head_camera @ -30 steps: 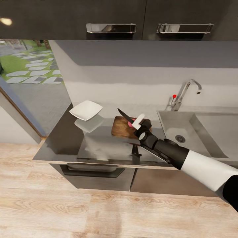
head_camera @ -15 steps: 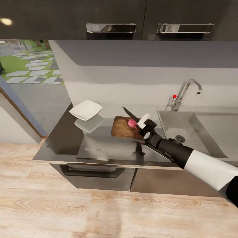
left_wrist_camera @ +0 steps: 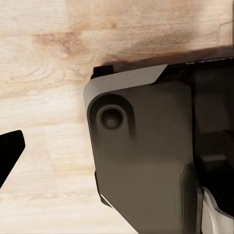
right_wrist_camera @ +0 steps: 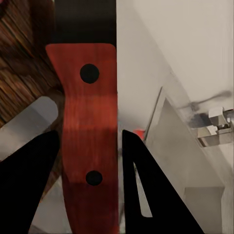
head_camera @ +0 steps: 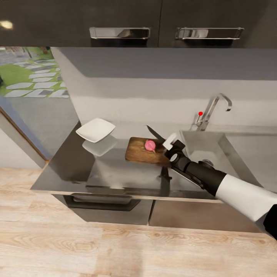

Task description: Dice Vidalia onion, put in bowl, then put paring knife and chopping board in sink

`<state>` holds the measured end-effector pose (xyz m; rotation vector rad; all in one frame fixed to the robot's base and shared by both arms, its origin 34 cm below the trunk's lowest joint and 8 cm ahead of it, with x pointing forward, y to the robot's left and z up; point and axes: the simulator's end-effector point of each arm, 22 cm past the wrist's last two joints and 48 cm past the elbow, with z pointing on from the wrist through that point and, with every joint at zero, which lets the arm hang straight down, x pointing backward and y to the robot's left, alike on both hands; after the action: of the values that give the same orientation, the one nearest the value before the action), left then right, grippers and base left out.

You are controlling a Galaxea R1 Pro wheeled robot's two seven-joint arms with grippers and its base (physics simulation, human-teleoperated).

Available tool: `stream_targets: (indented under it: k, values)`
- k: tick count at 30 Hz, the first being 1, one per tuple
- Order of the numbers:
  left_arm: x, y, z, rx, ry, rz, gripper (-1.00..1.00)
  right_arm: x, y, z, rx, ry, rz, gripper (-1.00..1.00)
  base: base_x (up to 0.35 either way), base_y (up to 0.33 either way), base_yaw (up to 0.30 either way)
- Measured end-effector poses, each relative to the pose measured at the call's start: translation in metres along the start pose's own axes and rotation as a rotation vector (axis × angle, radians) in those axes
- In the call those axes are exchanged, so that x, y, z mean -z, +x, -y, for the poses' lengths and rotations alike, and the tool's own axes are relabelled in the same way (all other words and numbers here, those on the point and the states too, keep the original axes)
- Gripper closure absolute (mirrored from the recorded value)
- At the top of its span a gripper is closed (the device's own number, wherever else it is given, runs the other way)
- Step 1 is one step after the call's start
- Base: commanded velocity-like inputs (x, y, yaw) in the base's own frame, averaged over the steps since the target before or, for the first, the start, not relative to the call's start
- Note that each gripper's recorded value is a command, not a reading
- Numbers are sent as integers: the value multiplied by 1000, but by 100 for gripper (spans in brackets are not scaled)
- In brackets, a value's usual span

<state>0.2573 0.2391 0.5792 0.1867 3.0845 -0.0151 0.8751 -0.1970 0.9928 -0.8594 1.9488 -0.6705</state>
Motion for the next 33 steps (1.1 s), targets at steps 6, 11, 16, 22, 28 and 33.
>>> stream_targets:
  k: [6,11,16,22,28,33]
  values:
    - [0,0,0,0,0,0,-100,-3,6,1,3,5,-14,100,128,-86,0]
    - [0,0,0,0,0,0,-100,-3,5,-1,4,0,-13,100,75,-30,0]
    - [0,0,-1,0,-1,0,-100,-2,1,-6,2,-7,-9,100,15,-5,0]
    - [0,0,-1,0,-1,0,-100,-1,-3,-10,1,-14,-4,100,2,-1,0]
    - [0,0,-1,1,-1,0,-100,1,-8,-20,16,-28,4,100,0,0,0]
    - [0,1,-5,1,-4,-2,-100,9,-15,-39,54,-38,18,100,0,0,0]
